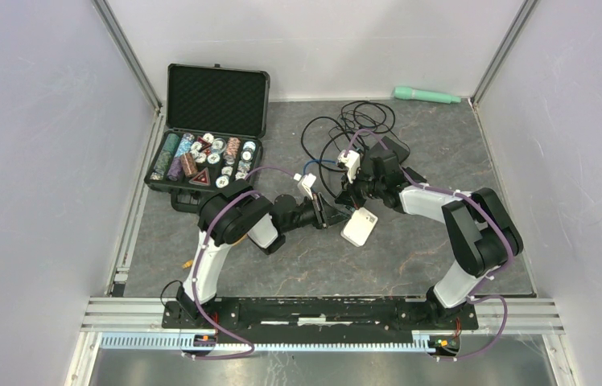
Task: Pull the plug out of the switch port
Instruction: Pull the connector from the switch port.
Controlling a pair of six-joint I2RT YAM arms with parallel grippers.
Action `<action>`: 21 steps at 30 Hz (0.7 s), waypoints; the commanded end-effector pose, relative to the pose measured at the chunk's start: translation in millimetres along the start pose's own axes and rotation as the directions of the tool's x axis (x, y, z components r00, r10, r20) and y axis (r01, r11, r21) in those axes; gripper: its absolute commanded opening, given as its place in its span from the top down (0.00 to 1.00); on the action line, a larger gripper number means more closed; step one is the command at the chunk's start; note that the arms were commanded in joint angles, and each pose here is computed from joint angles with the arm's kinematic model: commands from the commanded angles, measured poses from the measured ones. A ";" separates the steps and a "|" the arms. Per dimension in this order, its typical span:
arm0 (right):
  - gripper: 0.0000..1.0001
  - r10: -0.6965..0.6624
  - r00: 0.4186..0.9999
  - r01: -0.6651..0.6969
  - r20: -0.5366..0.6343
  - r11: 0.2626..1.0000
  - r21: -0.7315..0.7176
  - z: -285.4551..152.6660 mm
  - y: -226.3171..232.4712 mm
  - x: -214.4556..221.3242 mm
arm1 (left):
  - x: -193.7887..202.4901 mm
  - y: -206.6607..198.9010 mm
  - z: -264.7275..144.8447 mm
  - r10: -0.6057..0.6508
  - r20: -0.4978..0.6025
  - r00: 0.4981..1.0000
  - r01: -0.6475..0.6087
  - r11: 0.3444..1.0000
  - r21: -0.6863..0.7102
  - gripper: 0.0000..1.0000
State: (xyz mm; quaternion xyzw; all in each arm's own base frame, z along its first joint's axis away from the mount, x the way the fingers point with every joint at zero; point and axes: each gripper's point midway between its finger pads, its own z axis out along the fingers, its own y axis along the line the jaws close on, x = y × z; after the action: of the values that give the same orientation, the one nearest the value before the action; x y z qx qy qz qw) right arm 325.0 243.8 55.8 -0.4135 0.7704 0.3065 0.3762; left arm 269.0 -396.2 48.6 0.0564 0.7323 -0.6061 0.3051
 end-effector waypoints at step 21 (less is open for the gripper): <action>1.00 -0.035 0.999 0.035 0.003 0.999 -0.019 1.4 1.0 -0.9 | -15.9 -17.4 5.0 -0.096 0.049 0.994 0.094 0.994 0.049 0.98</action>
State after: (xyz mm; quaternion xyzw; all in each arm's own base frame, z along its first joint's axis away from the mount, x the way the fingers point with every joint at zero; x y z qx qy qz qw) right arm 324.5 243.5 55.3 -0.4186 0.7680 0.3054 0.3764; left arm 269.3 -395.9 47.6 0.0386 0.7370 -0.6085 0.2918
